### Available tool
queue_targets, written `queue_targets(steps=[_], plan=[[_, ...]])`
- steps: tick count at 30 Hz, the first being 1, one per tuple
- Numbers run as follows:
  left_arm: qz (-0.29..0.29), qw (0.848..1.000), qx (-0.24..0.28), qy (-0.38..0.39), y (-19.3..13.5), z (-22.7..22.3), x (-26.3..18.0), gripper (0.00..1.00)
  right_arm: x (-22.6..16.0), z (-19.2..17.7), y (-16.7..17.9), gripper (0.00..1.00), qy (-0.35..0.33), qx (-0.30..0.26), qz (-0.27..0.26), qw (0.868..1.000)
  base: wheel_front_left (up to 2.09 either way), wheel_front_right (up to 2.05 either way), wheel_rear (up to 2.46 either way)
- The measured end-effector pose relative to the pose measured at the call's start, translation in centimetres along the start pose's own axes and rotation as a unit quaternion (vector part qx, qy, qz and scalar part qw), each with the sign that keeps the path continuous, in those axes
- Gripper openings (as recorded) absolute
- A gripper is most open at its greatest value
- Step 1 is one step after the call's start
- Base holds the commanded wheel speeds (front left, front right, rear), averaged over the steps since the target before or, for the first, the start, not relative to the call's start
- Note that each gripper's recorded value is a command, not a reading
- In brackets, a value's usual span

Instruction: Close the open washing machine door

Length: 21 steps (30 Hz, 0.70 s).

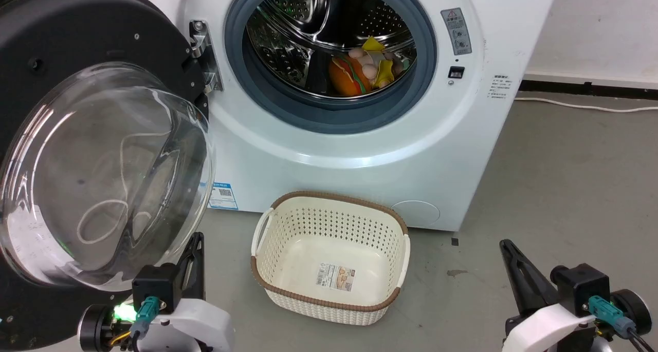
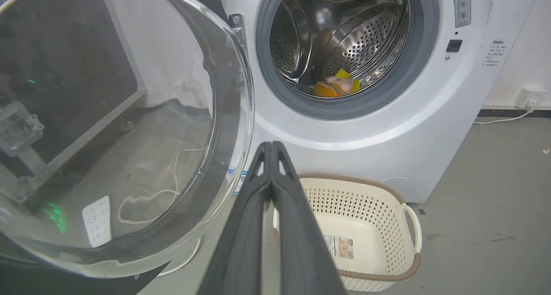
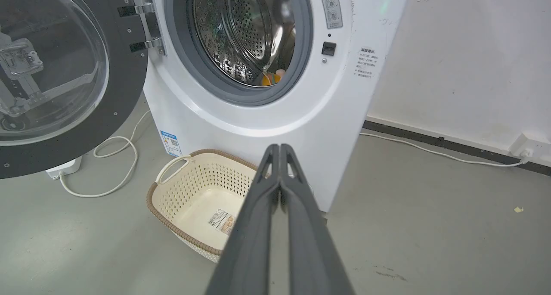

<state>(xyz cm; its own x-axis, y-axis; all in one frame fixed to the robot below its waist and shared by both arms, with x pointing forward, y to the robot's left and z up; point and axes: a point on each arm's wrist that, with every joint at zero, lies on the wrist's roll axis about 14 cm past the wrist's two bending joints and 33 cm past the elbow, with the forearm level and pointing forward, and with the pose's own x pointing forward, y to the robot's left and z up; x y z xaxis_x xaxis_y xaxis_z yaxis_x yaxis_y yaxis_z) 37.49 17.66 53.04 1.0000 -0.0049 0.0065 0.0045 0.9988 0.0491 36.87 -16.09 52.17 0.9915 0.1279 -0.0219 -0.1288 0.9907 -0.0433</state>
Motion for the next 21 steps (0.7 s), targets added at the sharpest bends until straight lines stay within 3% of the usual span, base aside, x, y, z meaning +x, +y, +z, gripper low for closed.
queue_targets(steps=[14, 15, 21], plan=[[0.0, 1.0, 0.0, 0.0, 0.0, 0.0, 0.0, 0.0, 0.0, 0.0, 0.01, 0.0, 0.0, 0.0, 0.0, 1.0, 0.0, 0.0, 0.0], [0.0, 1.0, 0.0, 0.0, -0.03, 0.0, 0.0, 1.0, -0.01, -0.03, 0.01, 1.0, 0.0, 0.0, 0.0, 1.0, 0.0, 0.0, 0.0], [-0.002, 1.0, 0.0, 0.0, -0.14, -0.02, 0.0, 1.0, -0.01, -0.03, -0.07, 1.0, 0.0, 0.001, -0.001, 1.0, 0.0, 0.0, 0.0]])
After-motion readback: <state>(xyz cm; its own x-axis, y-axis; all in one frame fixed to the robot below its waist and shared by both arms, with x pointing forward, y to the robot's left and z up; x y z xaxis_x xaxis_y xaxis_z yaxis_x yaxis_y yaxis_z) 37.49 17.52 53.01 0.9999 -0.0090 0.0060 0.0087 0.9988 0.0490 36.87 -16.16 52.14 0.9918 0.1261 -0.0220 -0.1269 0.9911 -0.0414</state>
